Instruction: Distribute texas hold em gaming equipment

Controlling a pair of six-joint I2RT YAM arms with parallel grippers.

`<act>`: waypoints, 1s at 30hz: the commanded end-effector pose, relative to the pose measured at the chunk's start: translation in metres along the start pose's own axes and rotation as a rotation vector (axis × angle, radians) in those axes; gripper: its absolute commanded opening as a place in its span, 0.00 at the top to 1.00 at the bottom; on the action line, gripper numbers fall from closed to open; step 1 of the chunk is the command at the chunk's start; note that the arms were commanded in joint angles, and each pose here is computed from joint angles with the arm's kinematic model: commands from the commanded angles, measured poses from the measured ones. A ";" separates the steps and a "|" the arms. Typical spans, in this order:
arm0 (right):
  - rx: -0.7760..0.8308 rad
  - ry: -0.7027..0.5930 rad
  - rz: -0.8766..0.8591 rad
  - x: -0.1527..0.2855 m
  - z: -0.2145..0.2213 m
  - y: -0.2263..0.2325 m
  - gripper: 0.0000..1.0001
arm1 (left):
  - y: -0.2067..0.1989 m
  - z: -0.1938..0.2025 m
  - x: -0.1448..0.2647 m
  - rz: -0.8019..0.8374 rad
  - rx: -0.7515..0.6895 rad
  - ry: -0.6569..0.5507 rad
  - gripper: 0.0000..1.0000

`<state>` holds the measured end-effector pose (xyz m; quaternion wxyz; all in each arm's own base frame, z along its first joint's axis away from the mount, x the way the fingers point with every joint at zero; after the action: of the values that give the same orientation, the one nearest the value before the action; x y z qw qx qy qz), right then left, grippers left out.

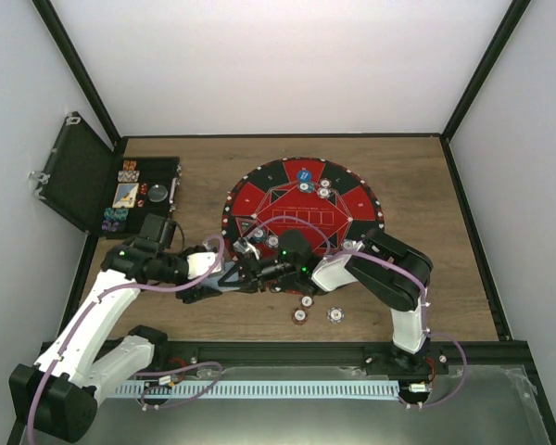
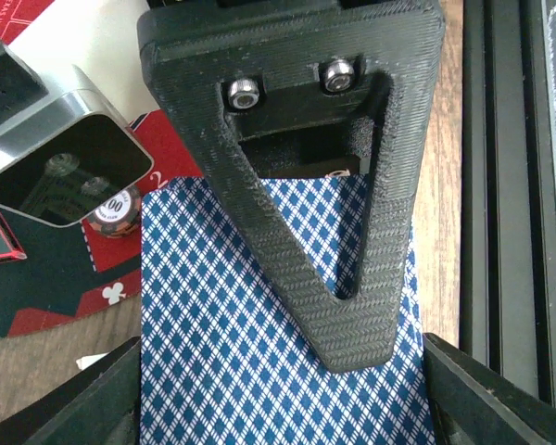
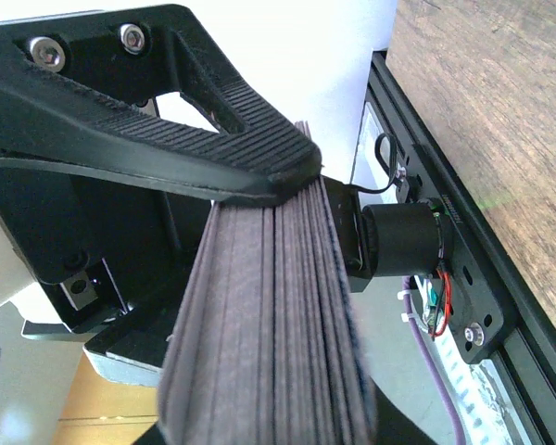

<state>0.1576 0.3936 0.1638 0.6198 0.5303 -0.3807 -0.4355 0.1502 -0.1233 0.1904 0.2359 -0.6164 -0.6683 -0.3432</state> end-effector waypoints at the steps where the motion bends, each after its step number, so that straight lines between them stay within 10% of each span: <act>1: 0.109 0.018 -0.061 -0.003 0.008 0.025 0.91 | -0.005 -0.014 0.005 0.043 -0.012 -0.085 0.26; 19: 0.107 0.024 -0.059 -0.004 0.007 0.027 0.91 | -0.008 -0.004 -0.003 0.058 -0.014 -0.048 0.48; 30: 0.110 0.017 -0.016 -0.002 0.000 0.028 0.50 | -0.005 -0.007 0.001 0.047 -0.018 -0.040 0.68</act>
<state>0.1556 0.3946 0.1663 0.6177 0.5385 -0.3833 -0.4261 0.1471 -0.1234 0.1880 0.2431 -0.6249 -0.6612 -0.3365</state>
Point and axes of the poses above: each gripper's point midway between its finger pads, its own x axis back along the fingers, its own y axis along the line the jaws close on, z = x × y, the point moved 5 cm from there along x, back along the fingers, and after that the axes turned 10 degrees about -x, right-handed, at the moved point
